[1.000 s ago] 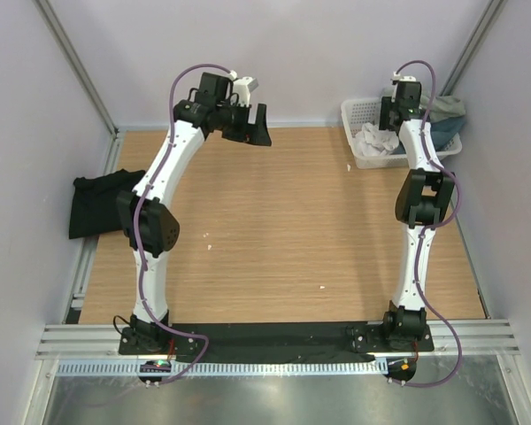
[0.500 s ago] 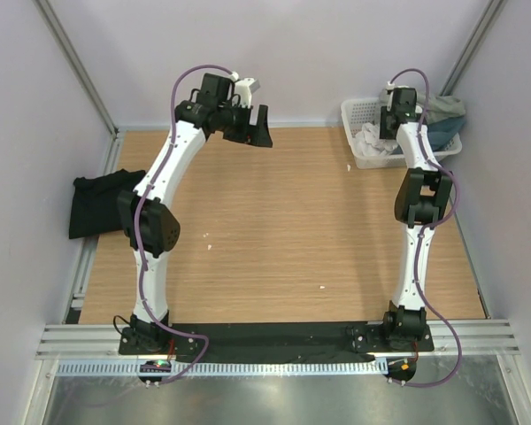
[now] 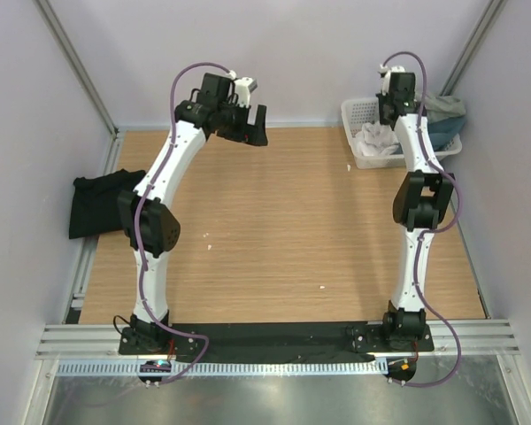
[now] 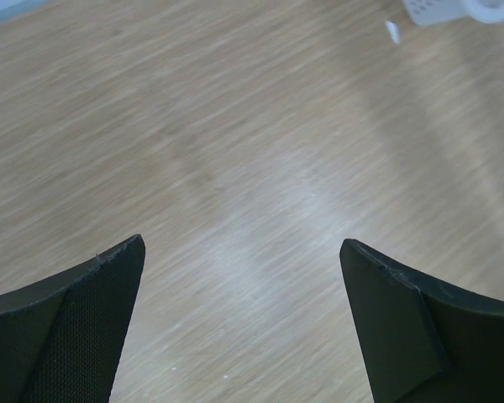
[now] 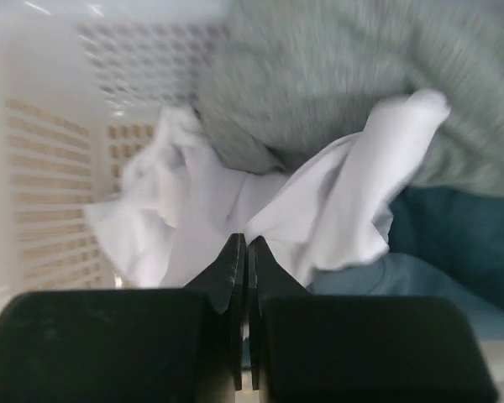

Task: Fold and stack the t-shirts
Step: Grab the tshirt from the pile, then move the tshirt to the center of the board

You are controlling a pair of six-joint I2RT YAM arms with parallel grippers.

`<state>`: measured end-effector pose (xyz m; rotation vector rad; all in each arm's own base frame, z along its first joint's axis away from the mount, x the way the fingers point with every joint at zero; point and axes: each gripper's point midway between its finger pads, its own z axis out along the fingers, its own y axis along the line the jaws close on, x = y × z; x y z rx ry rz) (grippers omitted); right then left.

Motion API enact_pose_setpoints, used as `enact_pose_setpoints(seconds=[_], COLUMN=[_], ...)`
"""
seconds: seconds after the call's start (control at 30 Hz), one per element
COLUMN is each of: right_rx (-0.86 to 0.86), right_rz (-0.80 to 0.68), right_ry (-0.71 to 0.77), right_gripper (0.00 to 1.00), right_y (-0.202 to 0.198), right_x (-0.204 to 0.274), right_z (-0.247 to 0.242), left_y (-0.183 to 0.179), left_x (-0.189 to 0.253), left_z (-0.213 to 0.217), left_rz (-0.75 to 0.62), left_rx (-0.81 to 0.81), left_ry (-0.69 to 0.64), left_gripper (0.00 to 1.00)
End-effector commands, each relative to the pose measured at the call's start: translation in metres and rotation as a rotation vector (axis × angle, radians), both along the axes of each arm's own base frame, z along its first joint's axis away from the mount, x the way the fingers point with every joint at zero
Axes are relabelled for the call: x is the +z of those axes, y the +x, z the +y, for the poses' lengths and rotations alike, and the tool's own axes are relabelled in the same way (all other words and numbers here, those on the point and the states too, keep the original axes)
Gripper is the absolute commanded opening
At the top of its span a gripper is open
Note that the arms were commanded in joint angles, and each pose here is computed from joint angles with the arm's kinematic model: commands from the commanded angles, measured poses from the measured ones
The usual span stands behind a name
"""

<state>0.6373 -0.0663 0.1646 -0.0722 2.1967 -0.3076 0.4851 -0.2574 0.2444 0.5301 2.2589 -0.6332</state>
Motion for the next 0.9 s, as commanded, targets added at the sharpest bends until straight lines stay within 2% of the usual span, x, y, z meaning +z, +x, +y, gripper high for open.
enact_pose_setpoints(seconds=[0.0, 0.07, 0.1, 0.2, 0.27, 0.4, 0.43, 0.47, 0.5, 0.53, 0.6, 0.77, 0.87], right_rx=[0.207, 0.299, 0.329, 0.423, 0.434, 0.426, 0.399, 0.384, 0.364, 0.356, 0.333, 0.423, 0.493], right_rz=[-0.591, -0.644, -0.697, -0.746, -0.781, -0.773, -0.727, -0.740, -0.744, -0.685, -0.671, -0.530, -0.406], right_ry=[-0.107, -0.132, -0.162, -0.159, -0.142, -0.134, -0.153, -0.170, -0.184, -0.211, -0.223, -0.159, -0.067], right_gripper=[0.01, 0.01, 0.01, 0.01, 0.01, 0.06, 0.13, 0.26, 0.49, 0.60, 0.75, 0.77, 0.77], right_y=[-0.049, -0.074, -0.098, -0.132, -0.157, -0.182, -0.179, -0.191, -0.195, -0.192, -0.199, -0.198, -0.198], right_x=[0.294, 0.320, 0.346, 0.367, 0.386, 0.386, 0.366, 0.371, 0.369, 0.343, 0.336, 0.279, 0.232], right_z=[0.084, 0.128, 0.137, 0.180, 0.186, 0.185, 0.180, 0.172, 0.166, 0.162, 0.155, 0.171, 0.190], left_y=[0.031, 0.044, 0.052, 0.059, 0.060, 0.057, 0.057, 0.056, 0.056, 0.056, 0.056, 0.050, 0.026], left_x=[0.035, 0.040, 0.043, 0.047, 0.050, 0.051, 0.052, 0.048, 0.046, 0.045, 0.042, 0.030, 0.002], left_z=[0.042, 0.067, 0.090, 0.121, 0.143, 0.160, 0.161, 0.162, 0.163, 0.163, 0.165, 0.148, 0.123], left_rz=[-0.176, -0.206, -0.226, -0.251, -0.272, -0.287, -0.289, -0.282, -0.279, -0.277, -0.275, -0.236, -0.110], left_rx=[0.167, 0.259, 0.357, 0.471, 0.556, 0.607, 0.613, 0.612, 0.617, 0.622, 0.628, 0.487, 0.332], left_ry=[0.125, 0.166, 0.209, 0.276, 0.343, 0.410, 0.412, 0.421, 0.425, 0.426, 0.438, 0.423, 0.362], left_gripper=[1.00, 1.00, 0.99, 1.00, 1.00, 1.00, 1.00, 1.00, 1.00, 1.00, 1.00, 1.00, 1.00])
